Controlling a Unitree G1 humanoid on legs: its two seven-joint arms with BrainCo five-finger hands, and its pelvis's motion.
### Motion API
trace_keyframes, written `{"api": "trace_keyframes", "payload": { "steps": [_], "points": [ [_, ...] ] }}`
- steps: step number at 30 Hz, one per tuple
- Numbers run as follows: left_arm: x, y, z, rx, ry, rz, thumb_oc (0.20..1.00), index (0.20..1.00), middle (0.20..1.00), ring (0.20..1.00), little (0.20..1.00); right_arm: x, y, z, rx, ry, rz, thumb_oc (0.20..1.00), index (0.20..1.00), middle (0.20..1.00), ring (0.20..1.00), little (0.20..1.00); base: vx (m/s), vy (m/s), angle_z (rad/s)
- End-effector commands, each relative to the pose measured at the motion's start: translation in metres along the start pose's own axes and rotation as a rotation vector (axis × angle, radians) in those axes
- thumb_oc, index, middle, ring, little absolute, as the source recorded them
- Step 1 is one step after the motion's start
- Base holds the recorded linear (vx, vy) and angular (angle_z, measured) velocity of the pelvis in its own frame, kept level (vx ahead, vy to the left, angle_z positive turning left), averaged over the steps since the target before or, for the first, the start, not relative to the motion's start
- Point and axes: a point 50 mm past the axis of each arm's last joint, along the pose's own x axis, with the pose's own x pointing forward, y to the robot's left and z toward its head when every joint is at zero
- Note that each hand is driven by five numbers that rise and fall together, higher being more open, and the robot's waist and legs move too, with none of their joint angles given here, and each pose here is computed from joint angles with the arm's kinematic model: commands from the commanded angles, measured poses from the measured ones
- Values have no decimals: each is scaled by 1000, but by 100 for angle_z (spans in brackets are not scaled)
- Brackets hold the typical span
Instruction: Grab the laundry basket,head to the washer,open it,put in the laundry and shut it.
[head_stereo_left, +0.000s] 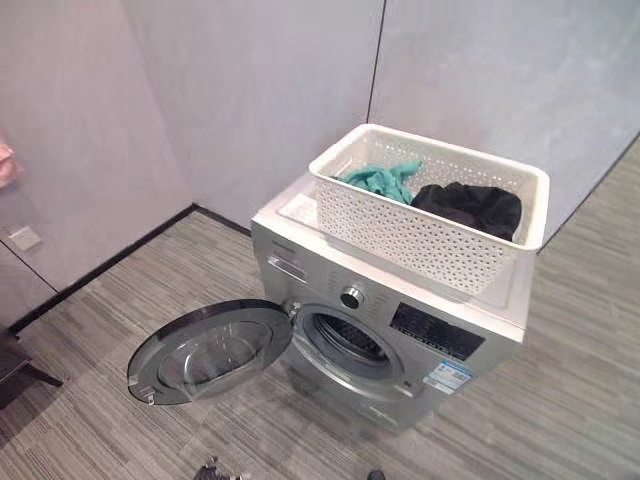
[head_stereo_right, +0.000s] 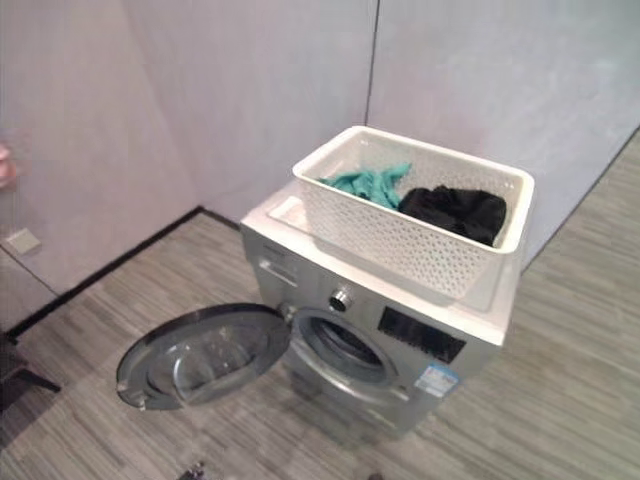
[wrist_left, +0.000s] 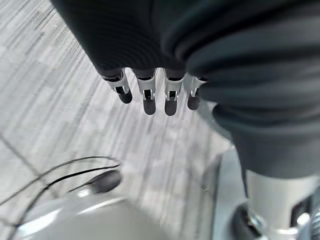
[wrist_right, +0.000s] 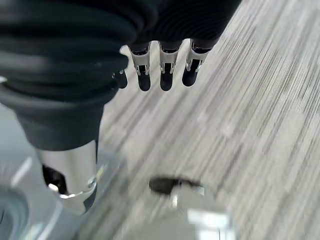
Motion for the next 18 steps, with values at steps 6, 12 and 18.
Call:
{"api": "trace_keyframes", "payload": {
  "steps": [6, 12, 18],
  "points": [
    [2, -1, 2, 35, 20, -8, 1000, 1000, 1000, 1000, 1000, 2, -3, 7, -57, 0, -8, 1000, 1000, 1000, 1000, 1000, 4, 0, 1],
    [2, -1, 1, 33, 23, -6, 1000, 1000, 1000, 1000, 1000, 2, -4, 8, -34, -1, -17, 1000, 1000, 1000, 1000, 1000, 0, 0, 0],
    [1, -1, -2, 26, 38, -6, 1000, 1000, 1000, 1000, 1000, 2, -14, 1, 148, 42, -70, 1000, 1000, 1000, 1000, 1000, 0, 0, 0]
  ]
}}
